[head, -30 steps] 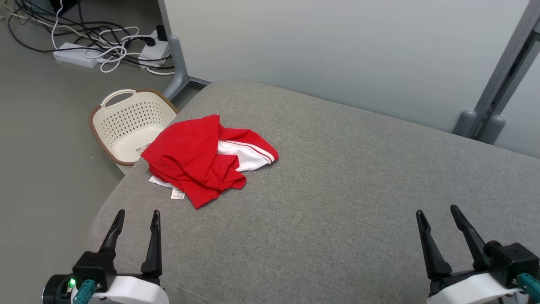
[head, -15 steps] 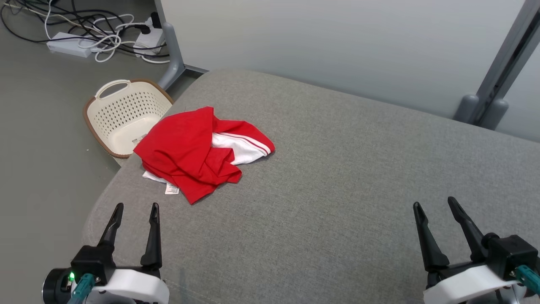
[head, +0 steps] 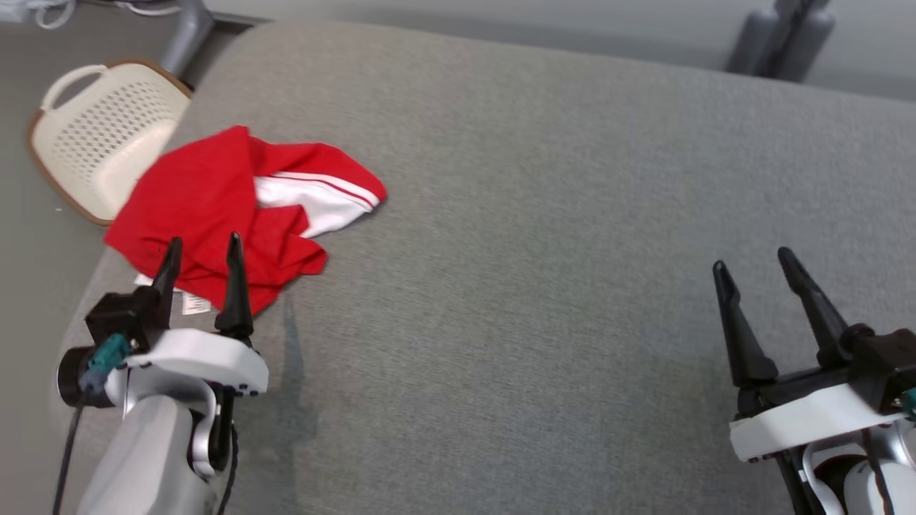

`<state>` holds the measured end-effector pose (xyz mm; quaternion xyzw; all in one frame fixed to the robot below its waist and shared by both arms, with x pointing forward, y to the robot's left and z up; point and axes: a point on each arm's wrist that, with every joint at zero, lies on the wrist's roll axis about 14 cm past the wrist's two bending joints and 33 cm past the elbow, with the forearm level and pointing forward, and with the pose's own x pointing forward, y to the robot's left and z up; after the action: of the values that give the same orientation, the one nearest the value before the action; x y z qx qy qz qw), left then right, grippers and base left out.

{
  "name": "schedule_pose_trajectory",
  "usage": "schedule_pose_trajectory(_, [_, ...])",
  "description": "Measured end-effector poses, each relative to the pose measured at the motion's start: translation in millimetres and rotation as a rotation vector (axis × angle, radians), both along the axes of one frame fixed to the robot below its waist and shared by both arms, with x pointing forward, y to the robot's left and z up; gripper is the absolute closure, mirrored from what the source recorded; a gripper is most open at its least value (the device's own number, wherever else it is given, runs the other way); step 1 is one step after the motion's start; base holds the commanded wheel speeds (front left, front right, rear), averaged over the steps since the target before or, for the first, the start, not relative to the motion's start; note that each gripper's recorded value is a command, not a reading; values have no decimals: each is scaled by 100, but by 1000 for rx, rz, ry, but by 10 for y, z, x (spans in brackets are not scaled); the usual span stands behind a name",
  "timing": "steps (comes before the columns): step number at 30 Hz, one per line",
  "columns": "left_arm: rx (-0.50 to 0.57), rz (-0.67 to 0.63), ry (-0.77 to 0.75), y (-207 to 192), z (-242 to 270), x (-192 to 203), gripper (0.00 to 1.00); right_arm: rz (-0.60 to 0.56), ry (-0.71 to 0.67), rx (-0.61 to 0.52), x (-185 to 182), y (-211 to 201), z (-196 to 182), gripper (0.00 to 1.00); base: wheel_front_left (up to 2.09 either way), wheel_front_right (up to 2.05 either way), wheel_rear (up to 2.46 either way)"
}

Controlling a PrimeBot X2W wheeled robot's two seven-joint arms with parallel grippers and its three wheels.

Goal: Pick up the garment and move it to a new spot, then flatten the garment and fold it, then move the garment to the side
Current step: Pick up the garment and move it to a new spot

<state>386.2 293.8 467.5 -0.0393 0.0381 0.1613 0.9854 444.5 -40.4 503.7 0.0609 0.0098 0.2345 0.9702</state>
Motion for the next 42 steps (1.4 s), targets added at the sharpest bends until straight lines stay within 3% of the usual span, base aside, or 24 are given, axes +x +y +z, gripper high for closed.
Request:
schedule_pose_trajectory(6, [-65,-31,200,-21,-617,326,0,-79,44,-3,120,-282,-219,0,0,0,0])
schedule_pose_trajectory(11, [-111,-8,436,23,-1185,311,0,-135,74,-5,150,-476,-370,0,0,0,0])
schedule_pose_trajectory(15, [-143,12,498,64,-1339,355,0,-164,86,-8,163,-576,-436,0,0,0,0])
schedule_pose_trajectory(16, [-139,10,498,74,-1342,375,57,-169,91,-10,160,-595,-454,0,0,0,0])
schedule_pose_trajectory(17, [-133,10,490,87,-1336,387,100,-172,92,-10,159,-606,-459,0,0,0,0])
schedule_pose_trajectory(22, [-61,11,381,171,-1107,475,100,-187,65,0,154,-642,-371,0,0,0,0])
schedule_pose_trajectory(29, [30,-13,99,203,-243,641,100,-217,21,8,30,-728,-176,0,0,0,0])
schedule_pose_trajectory(37, [95,-50,-112,-23,408,243,100,-244,-27,9,-237,-823,69,0,0,0,0])
schedule_pose_trajectory(42, [88,-74,-159,-214,616,19,100,-265,-39,13,-410,-904,147,0,0,0,0])
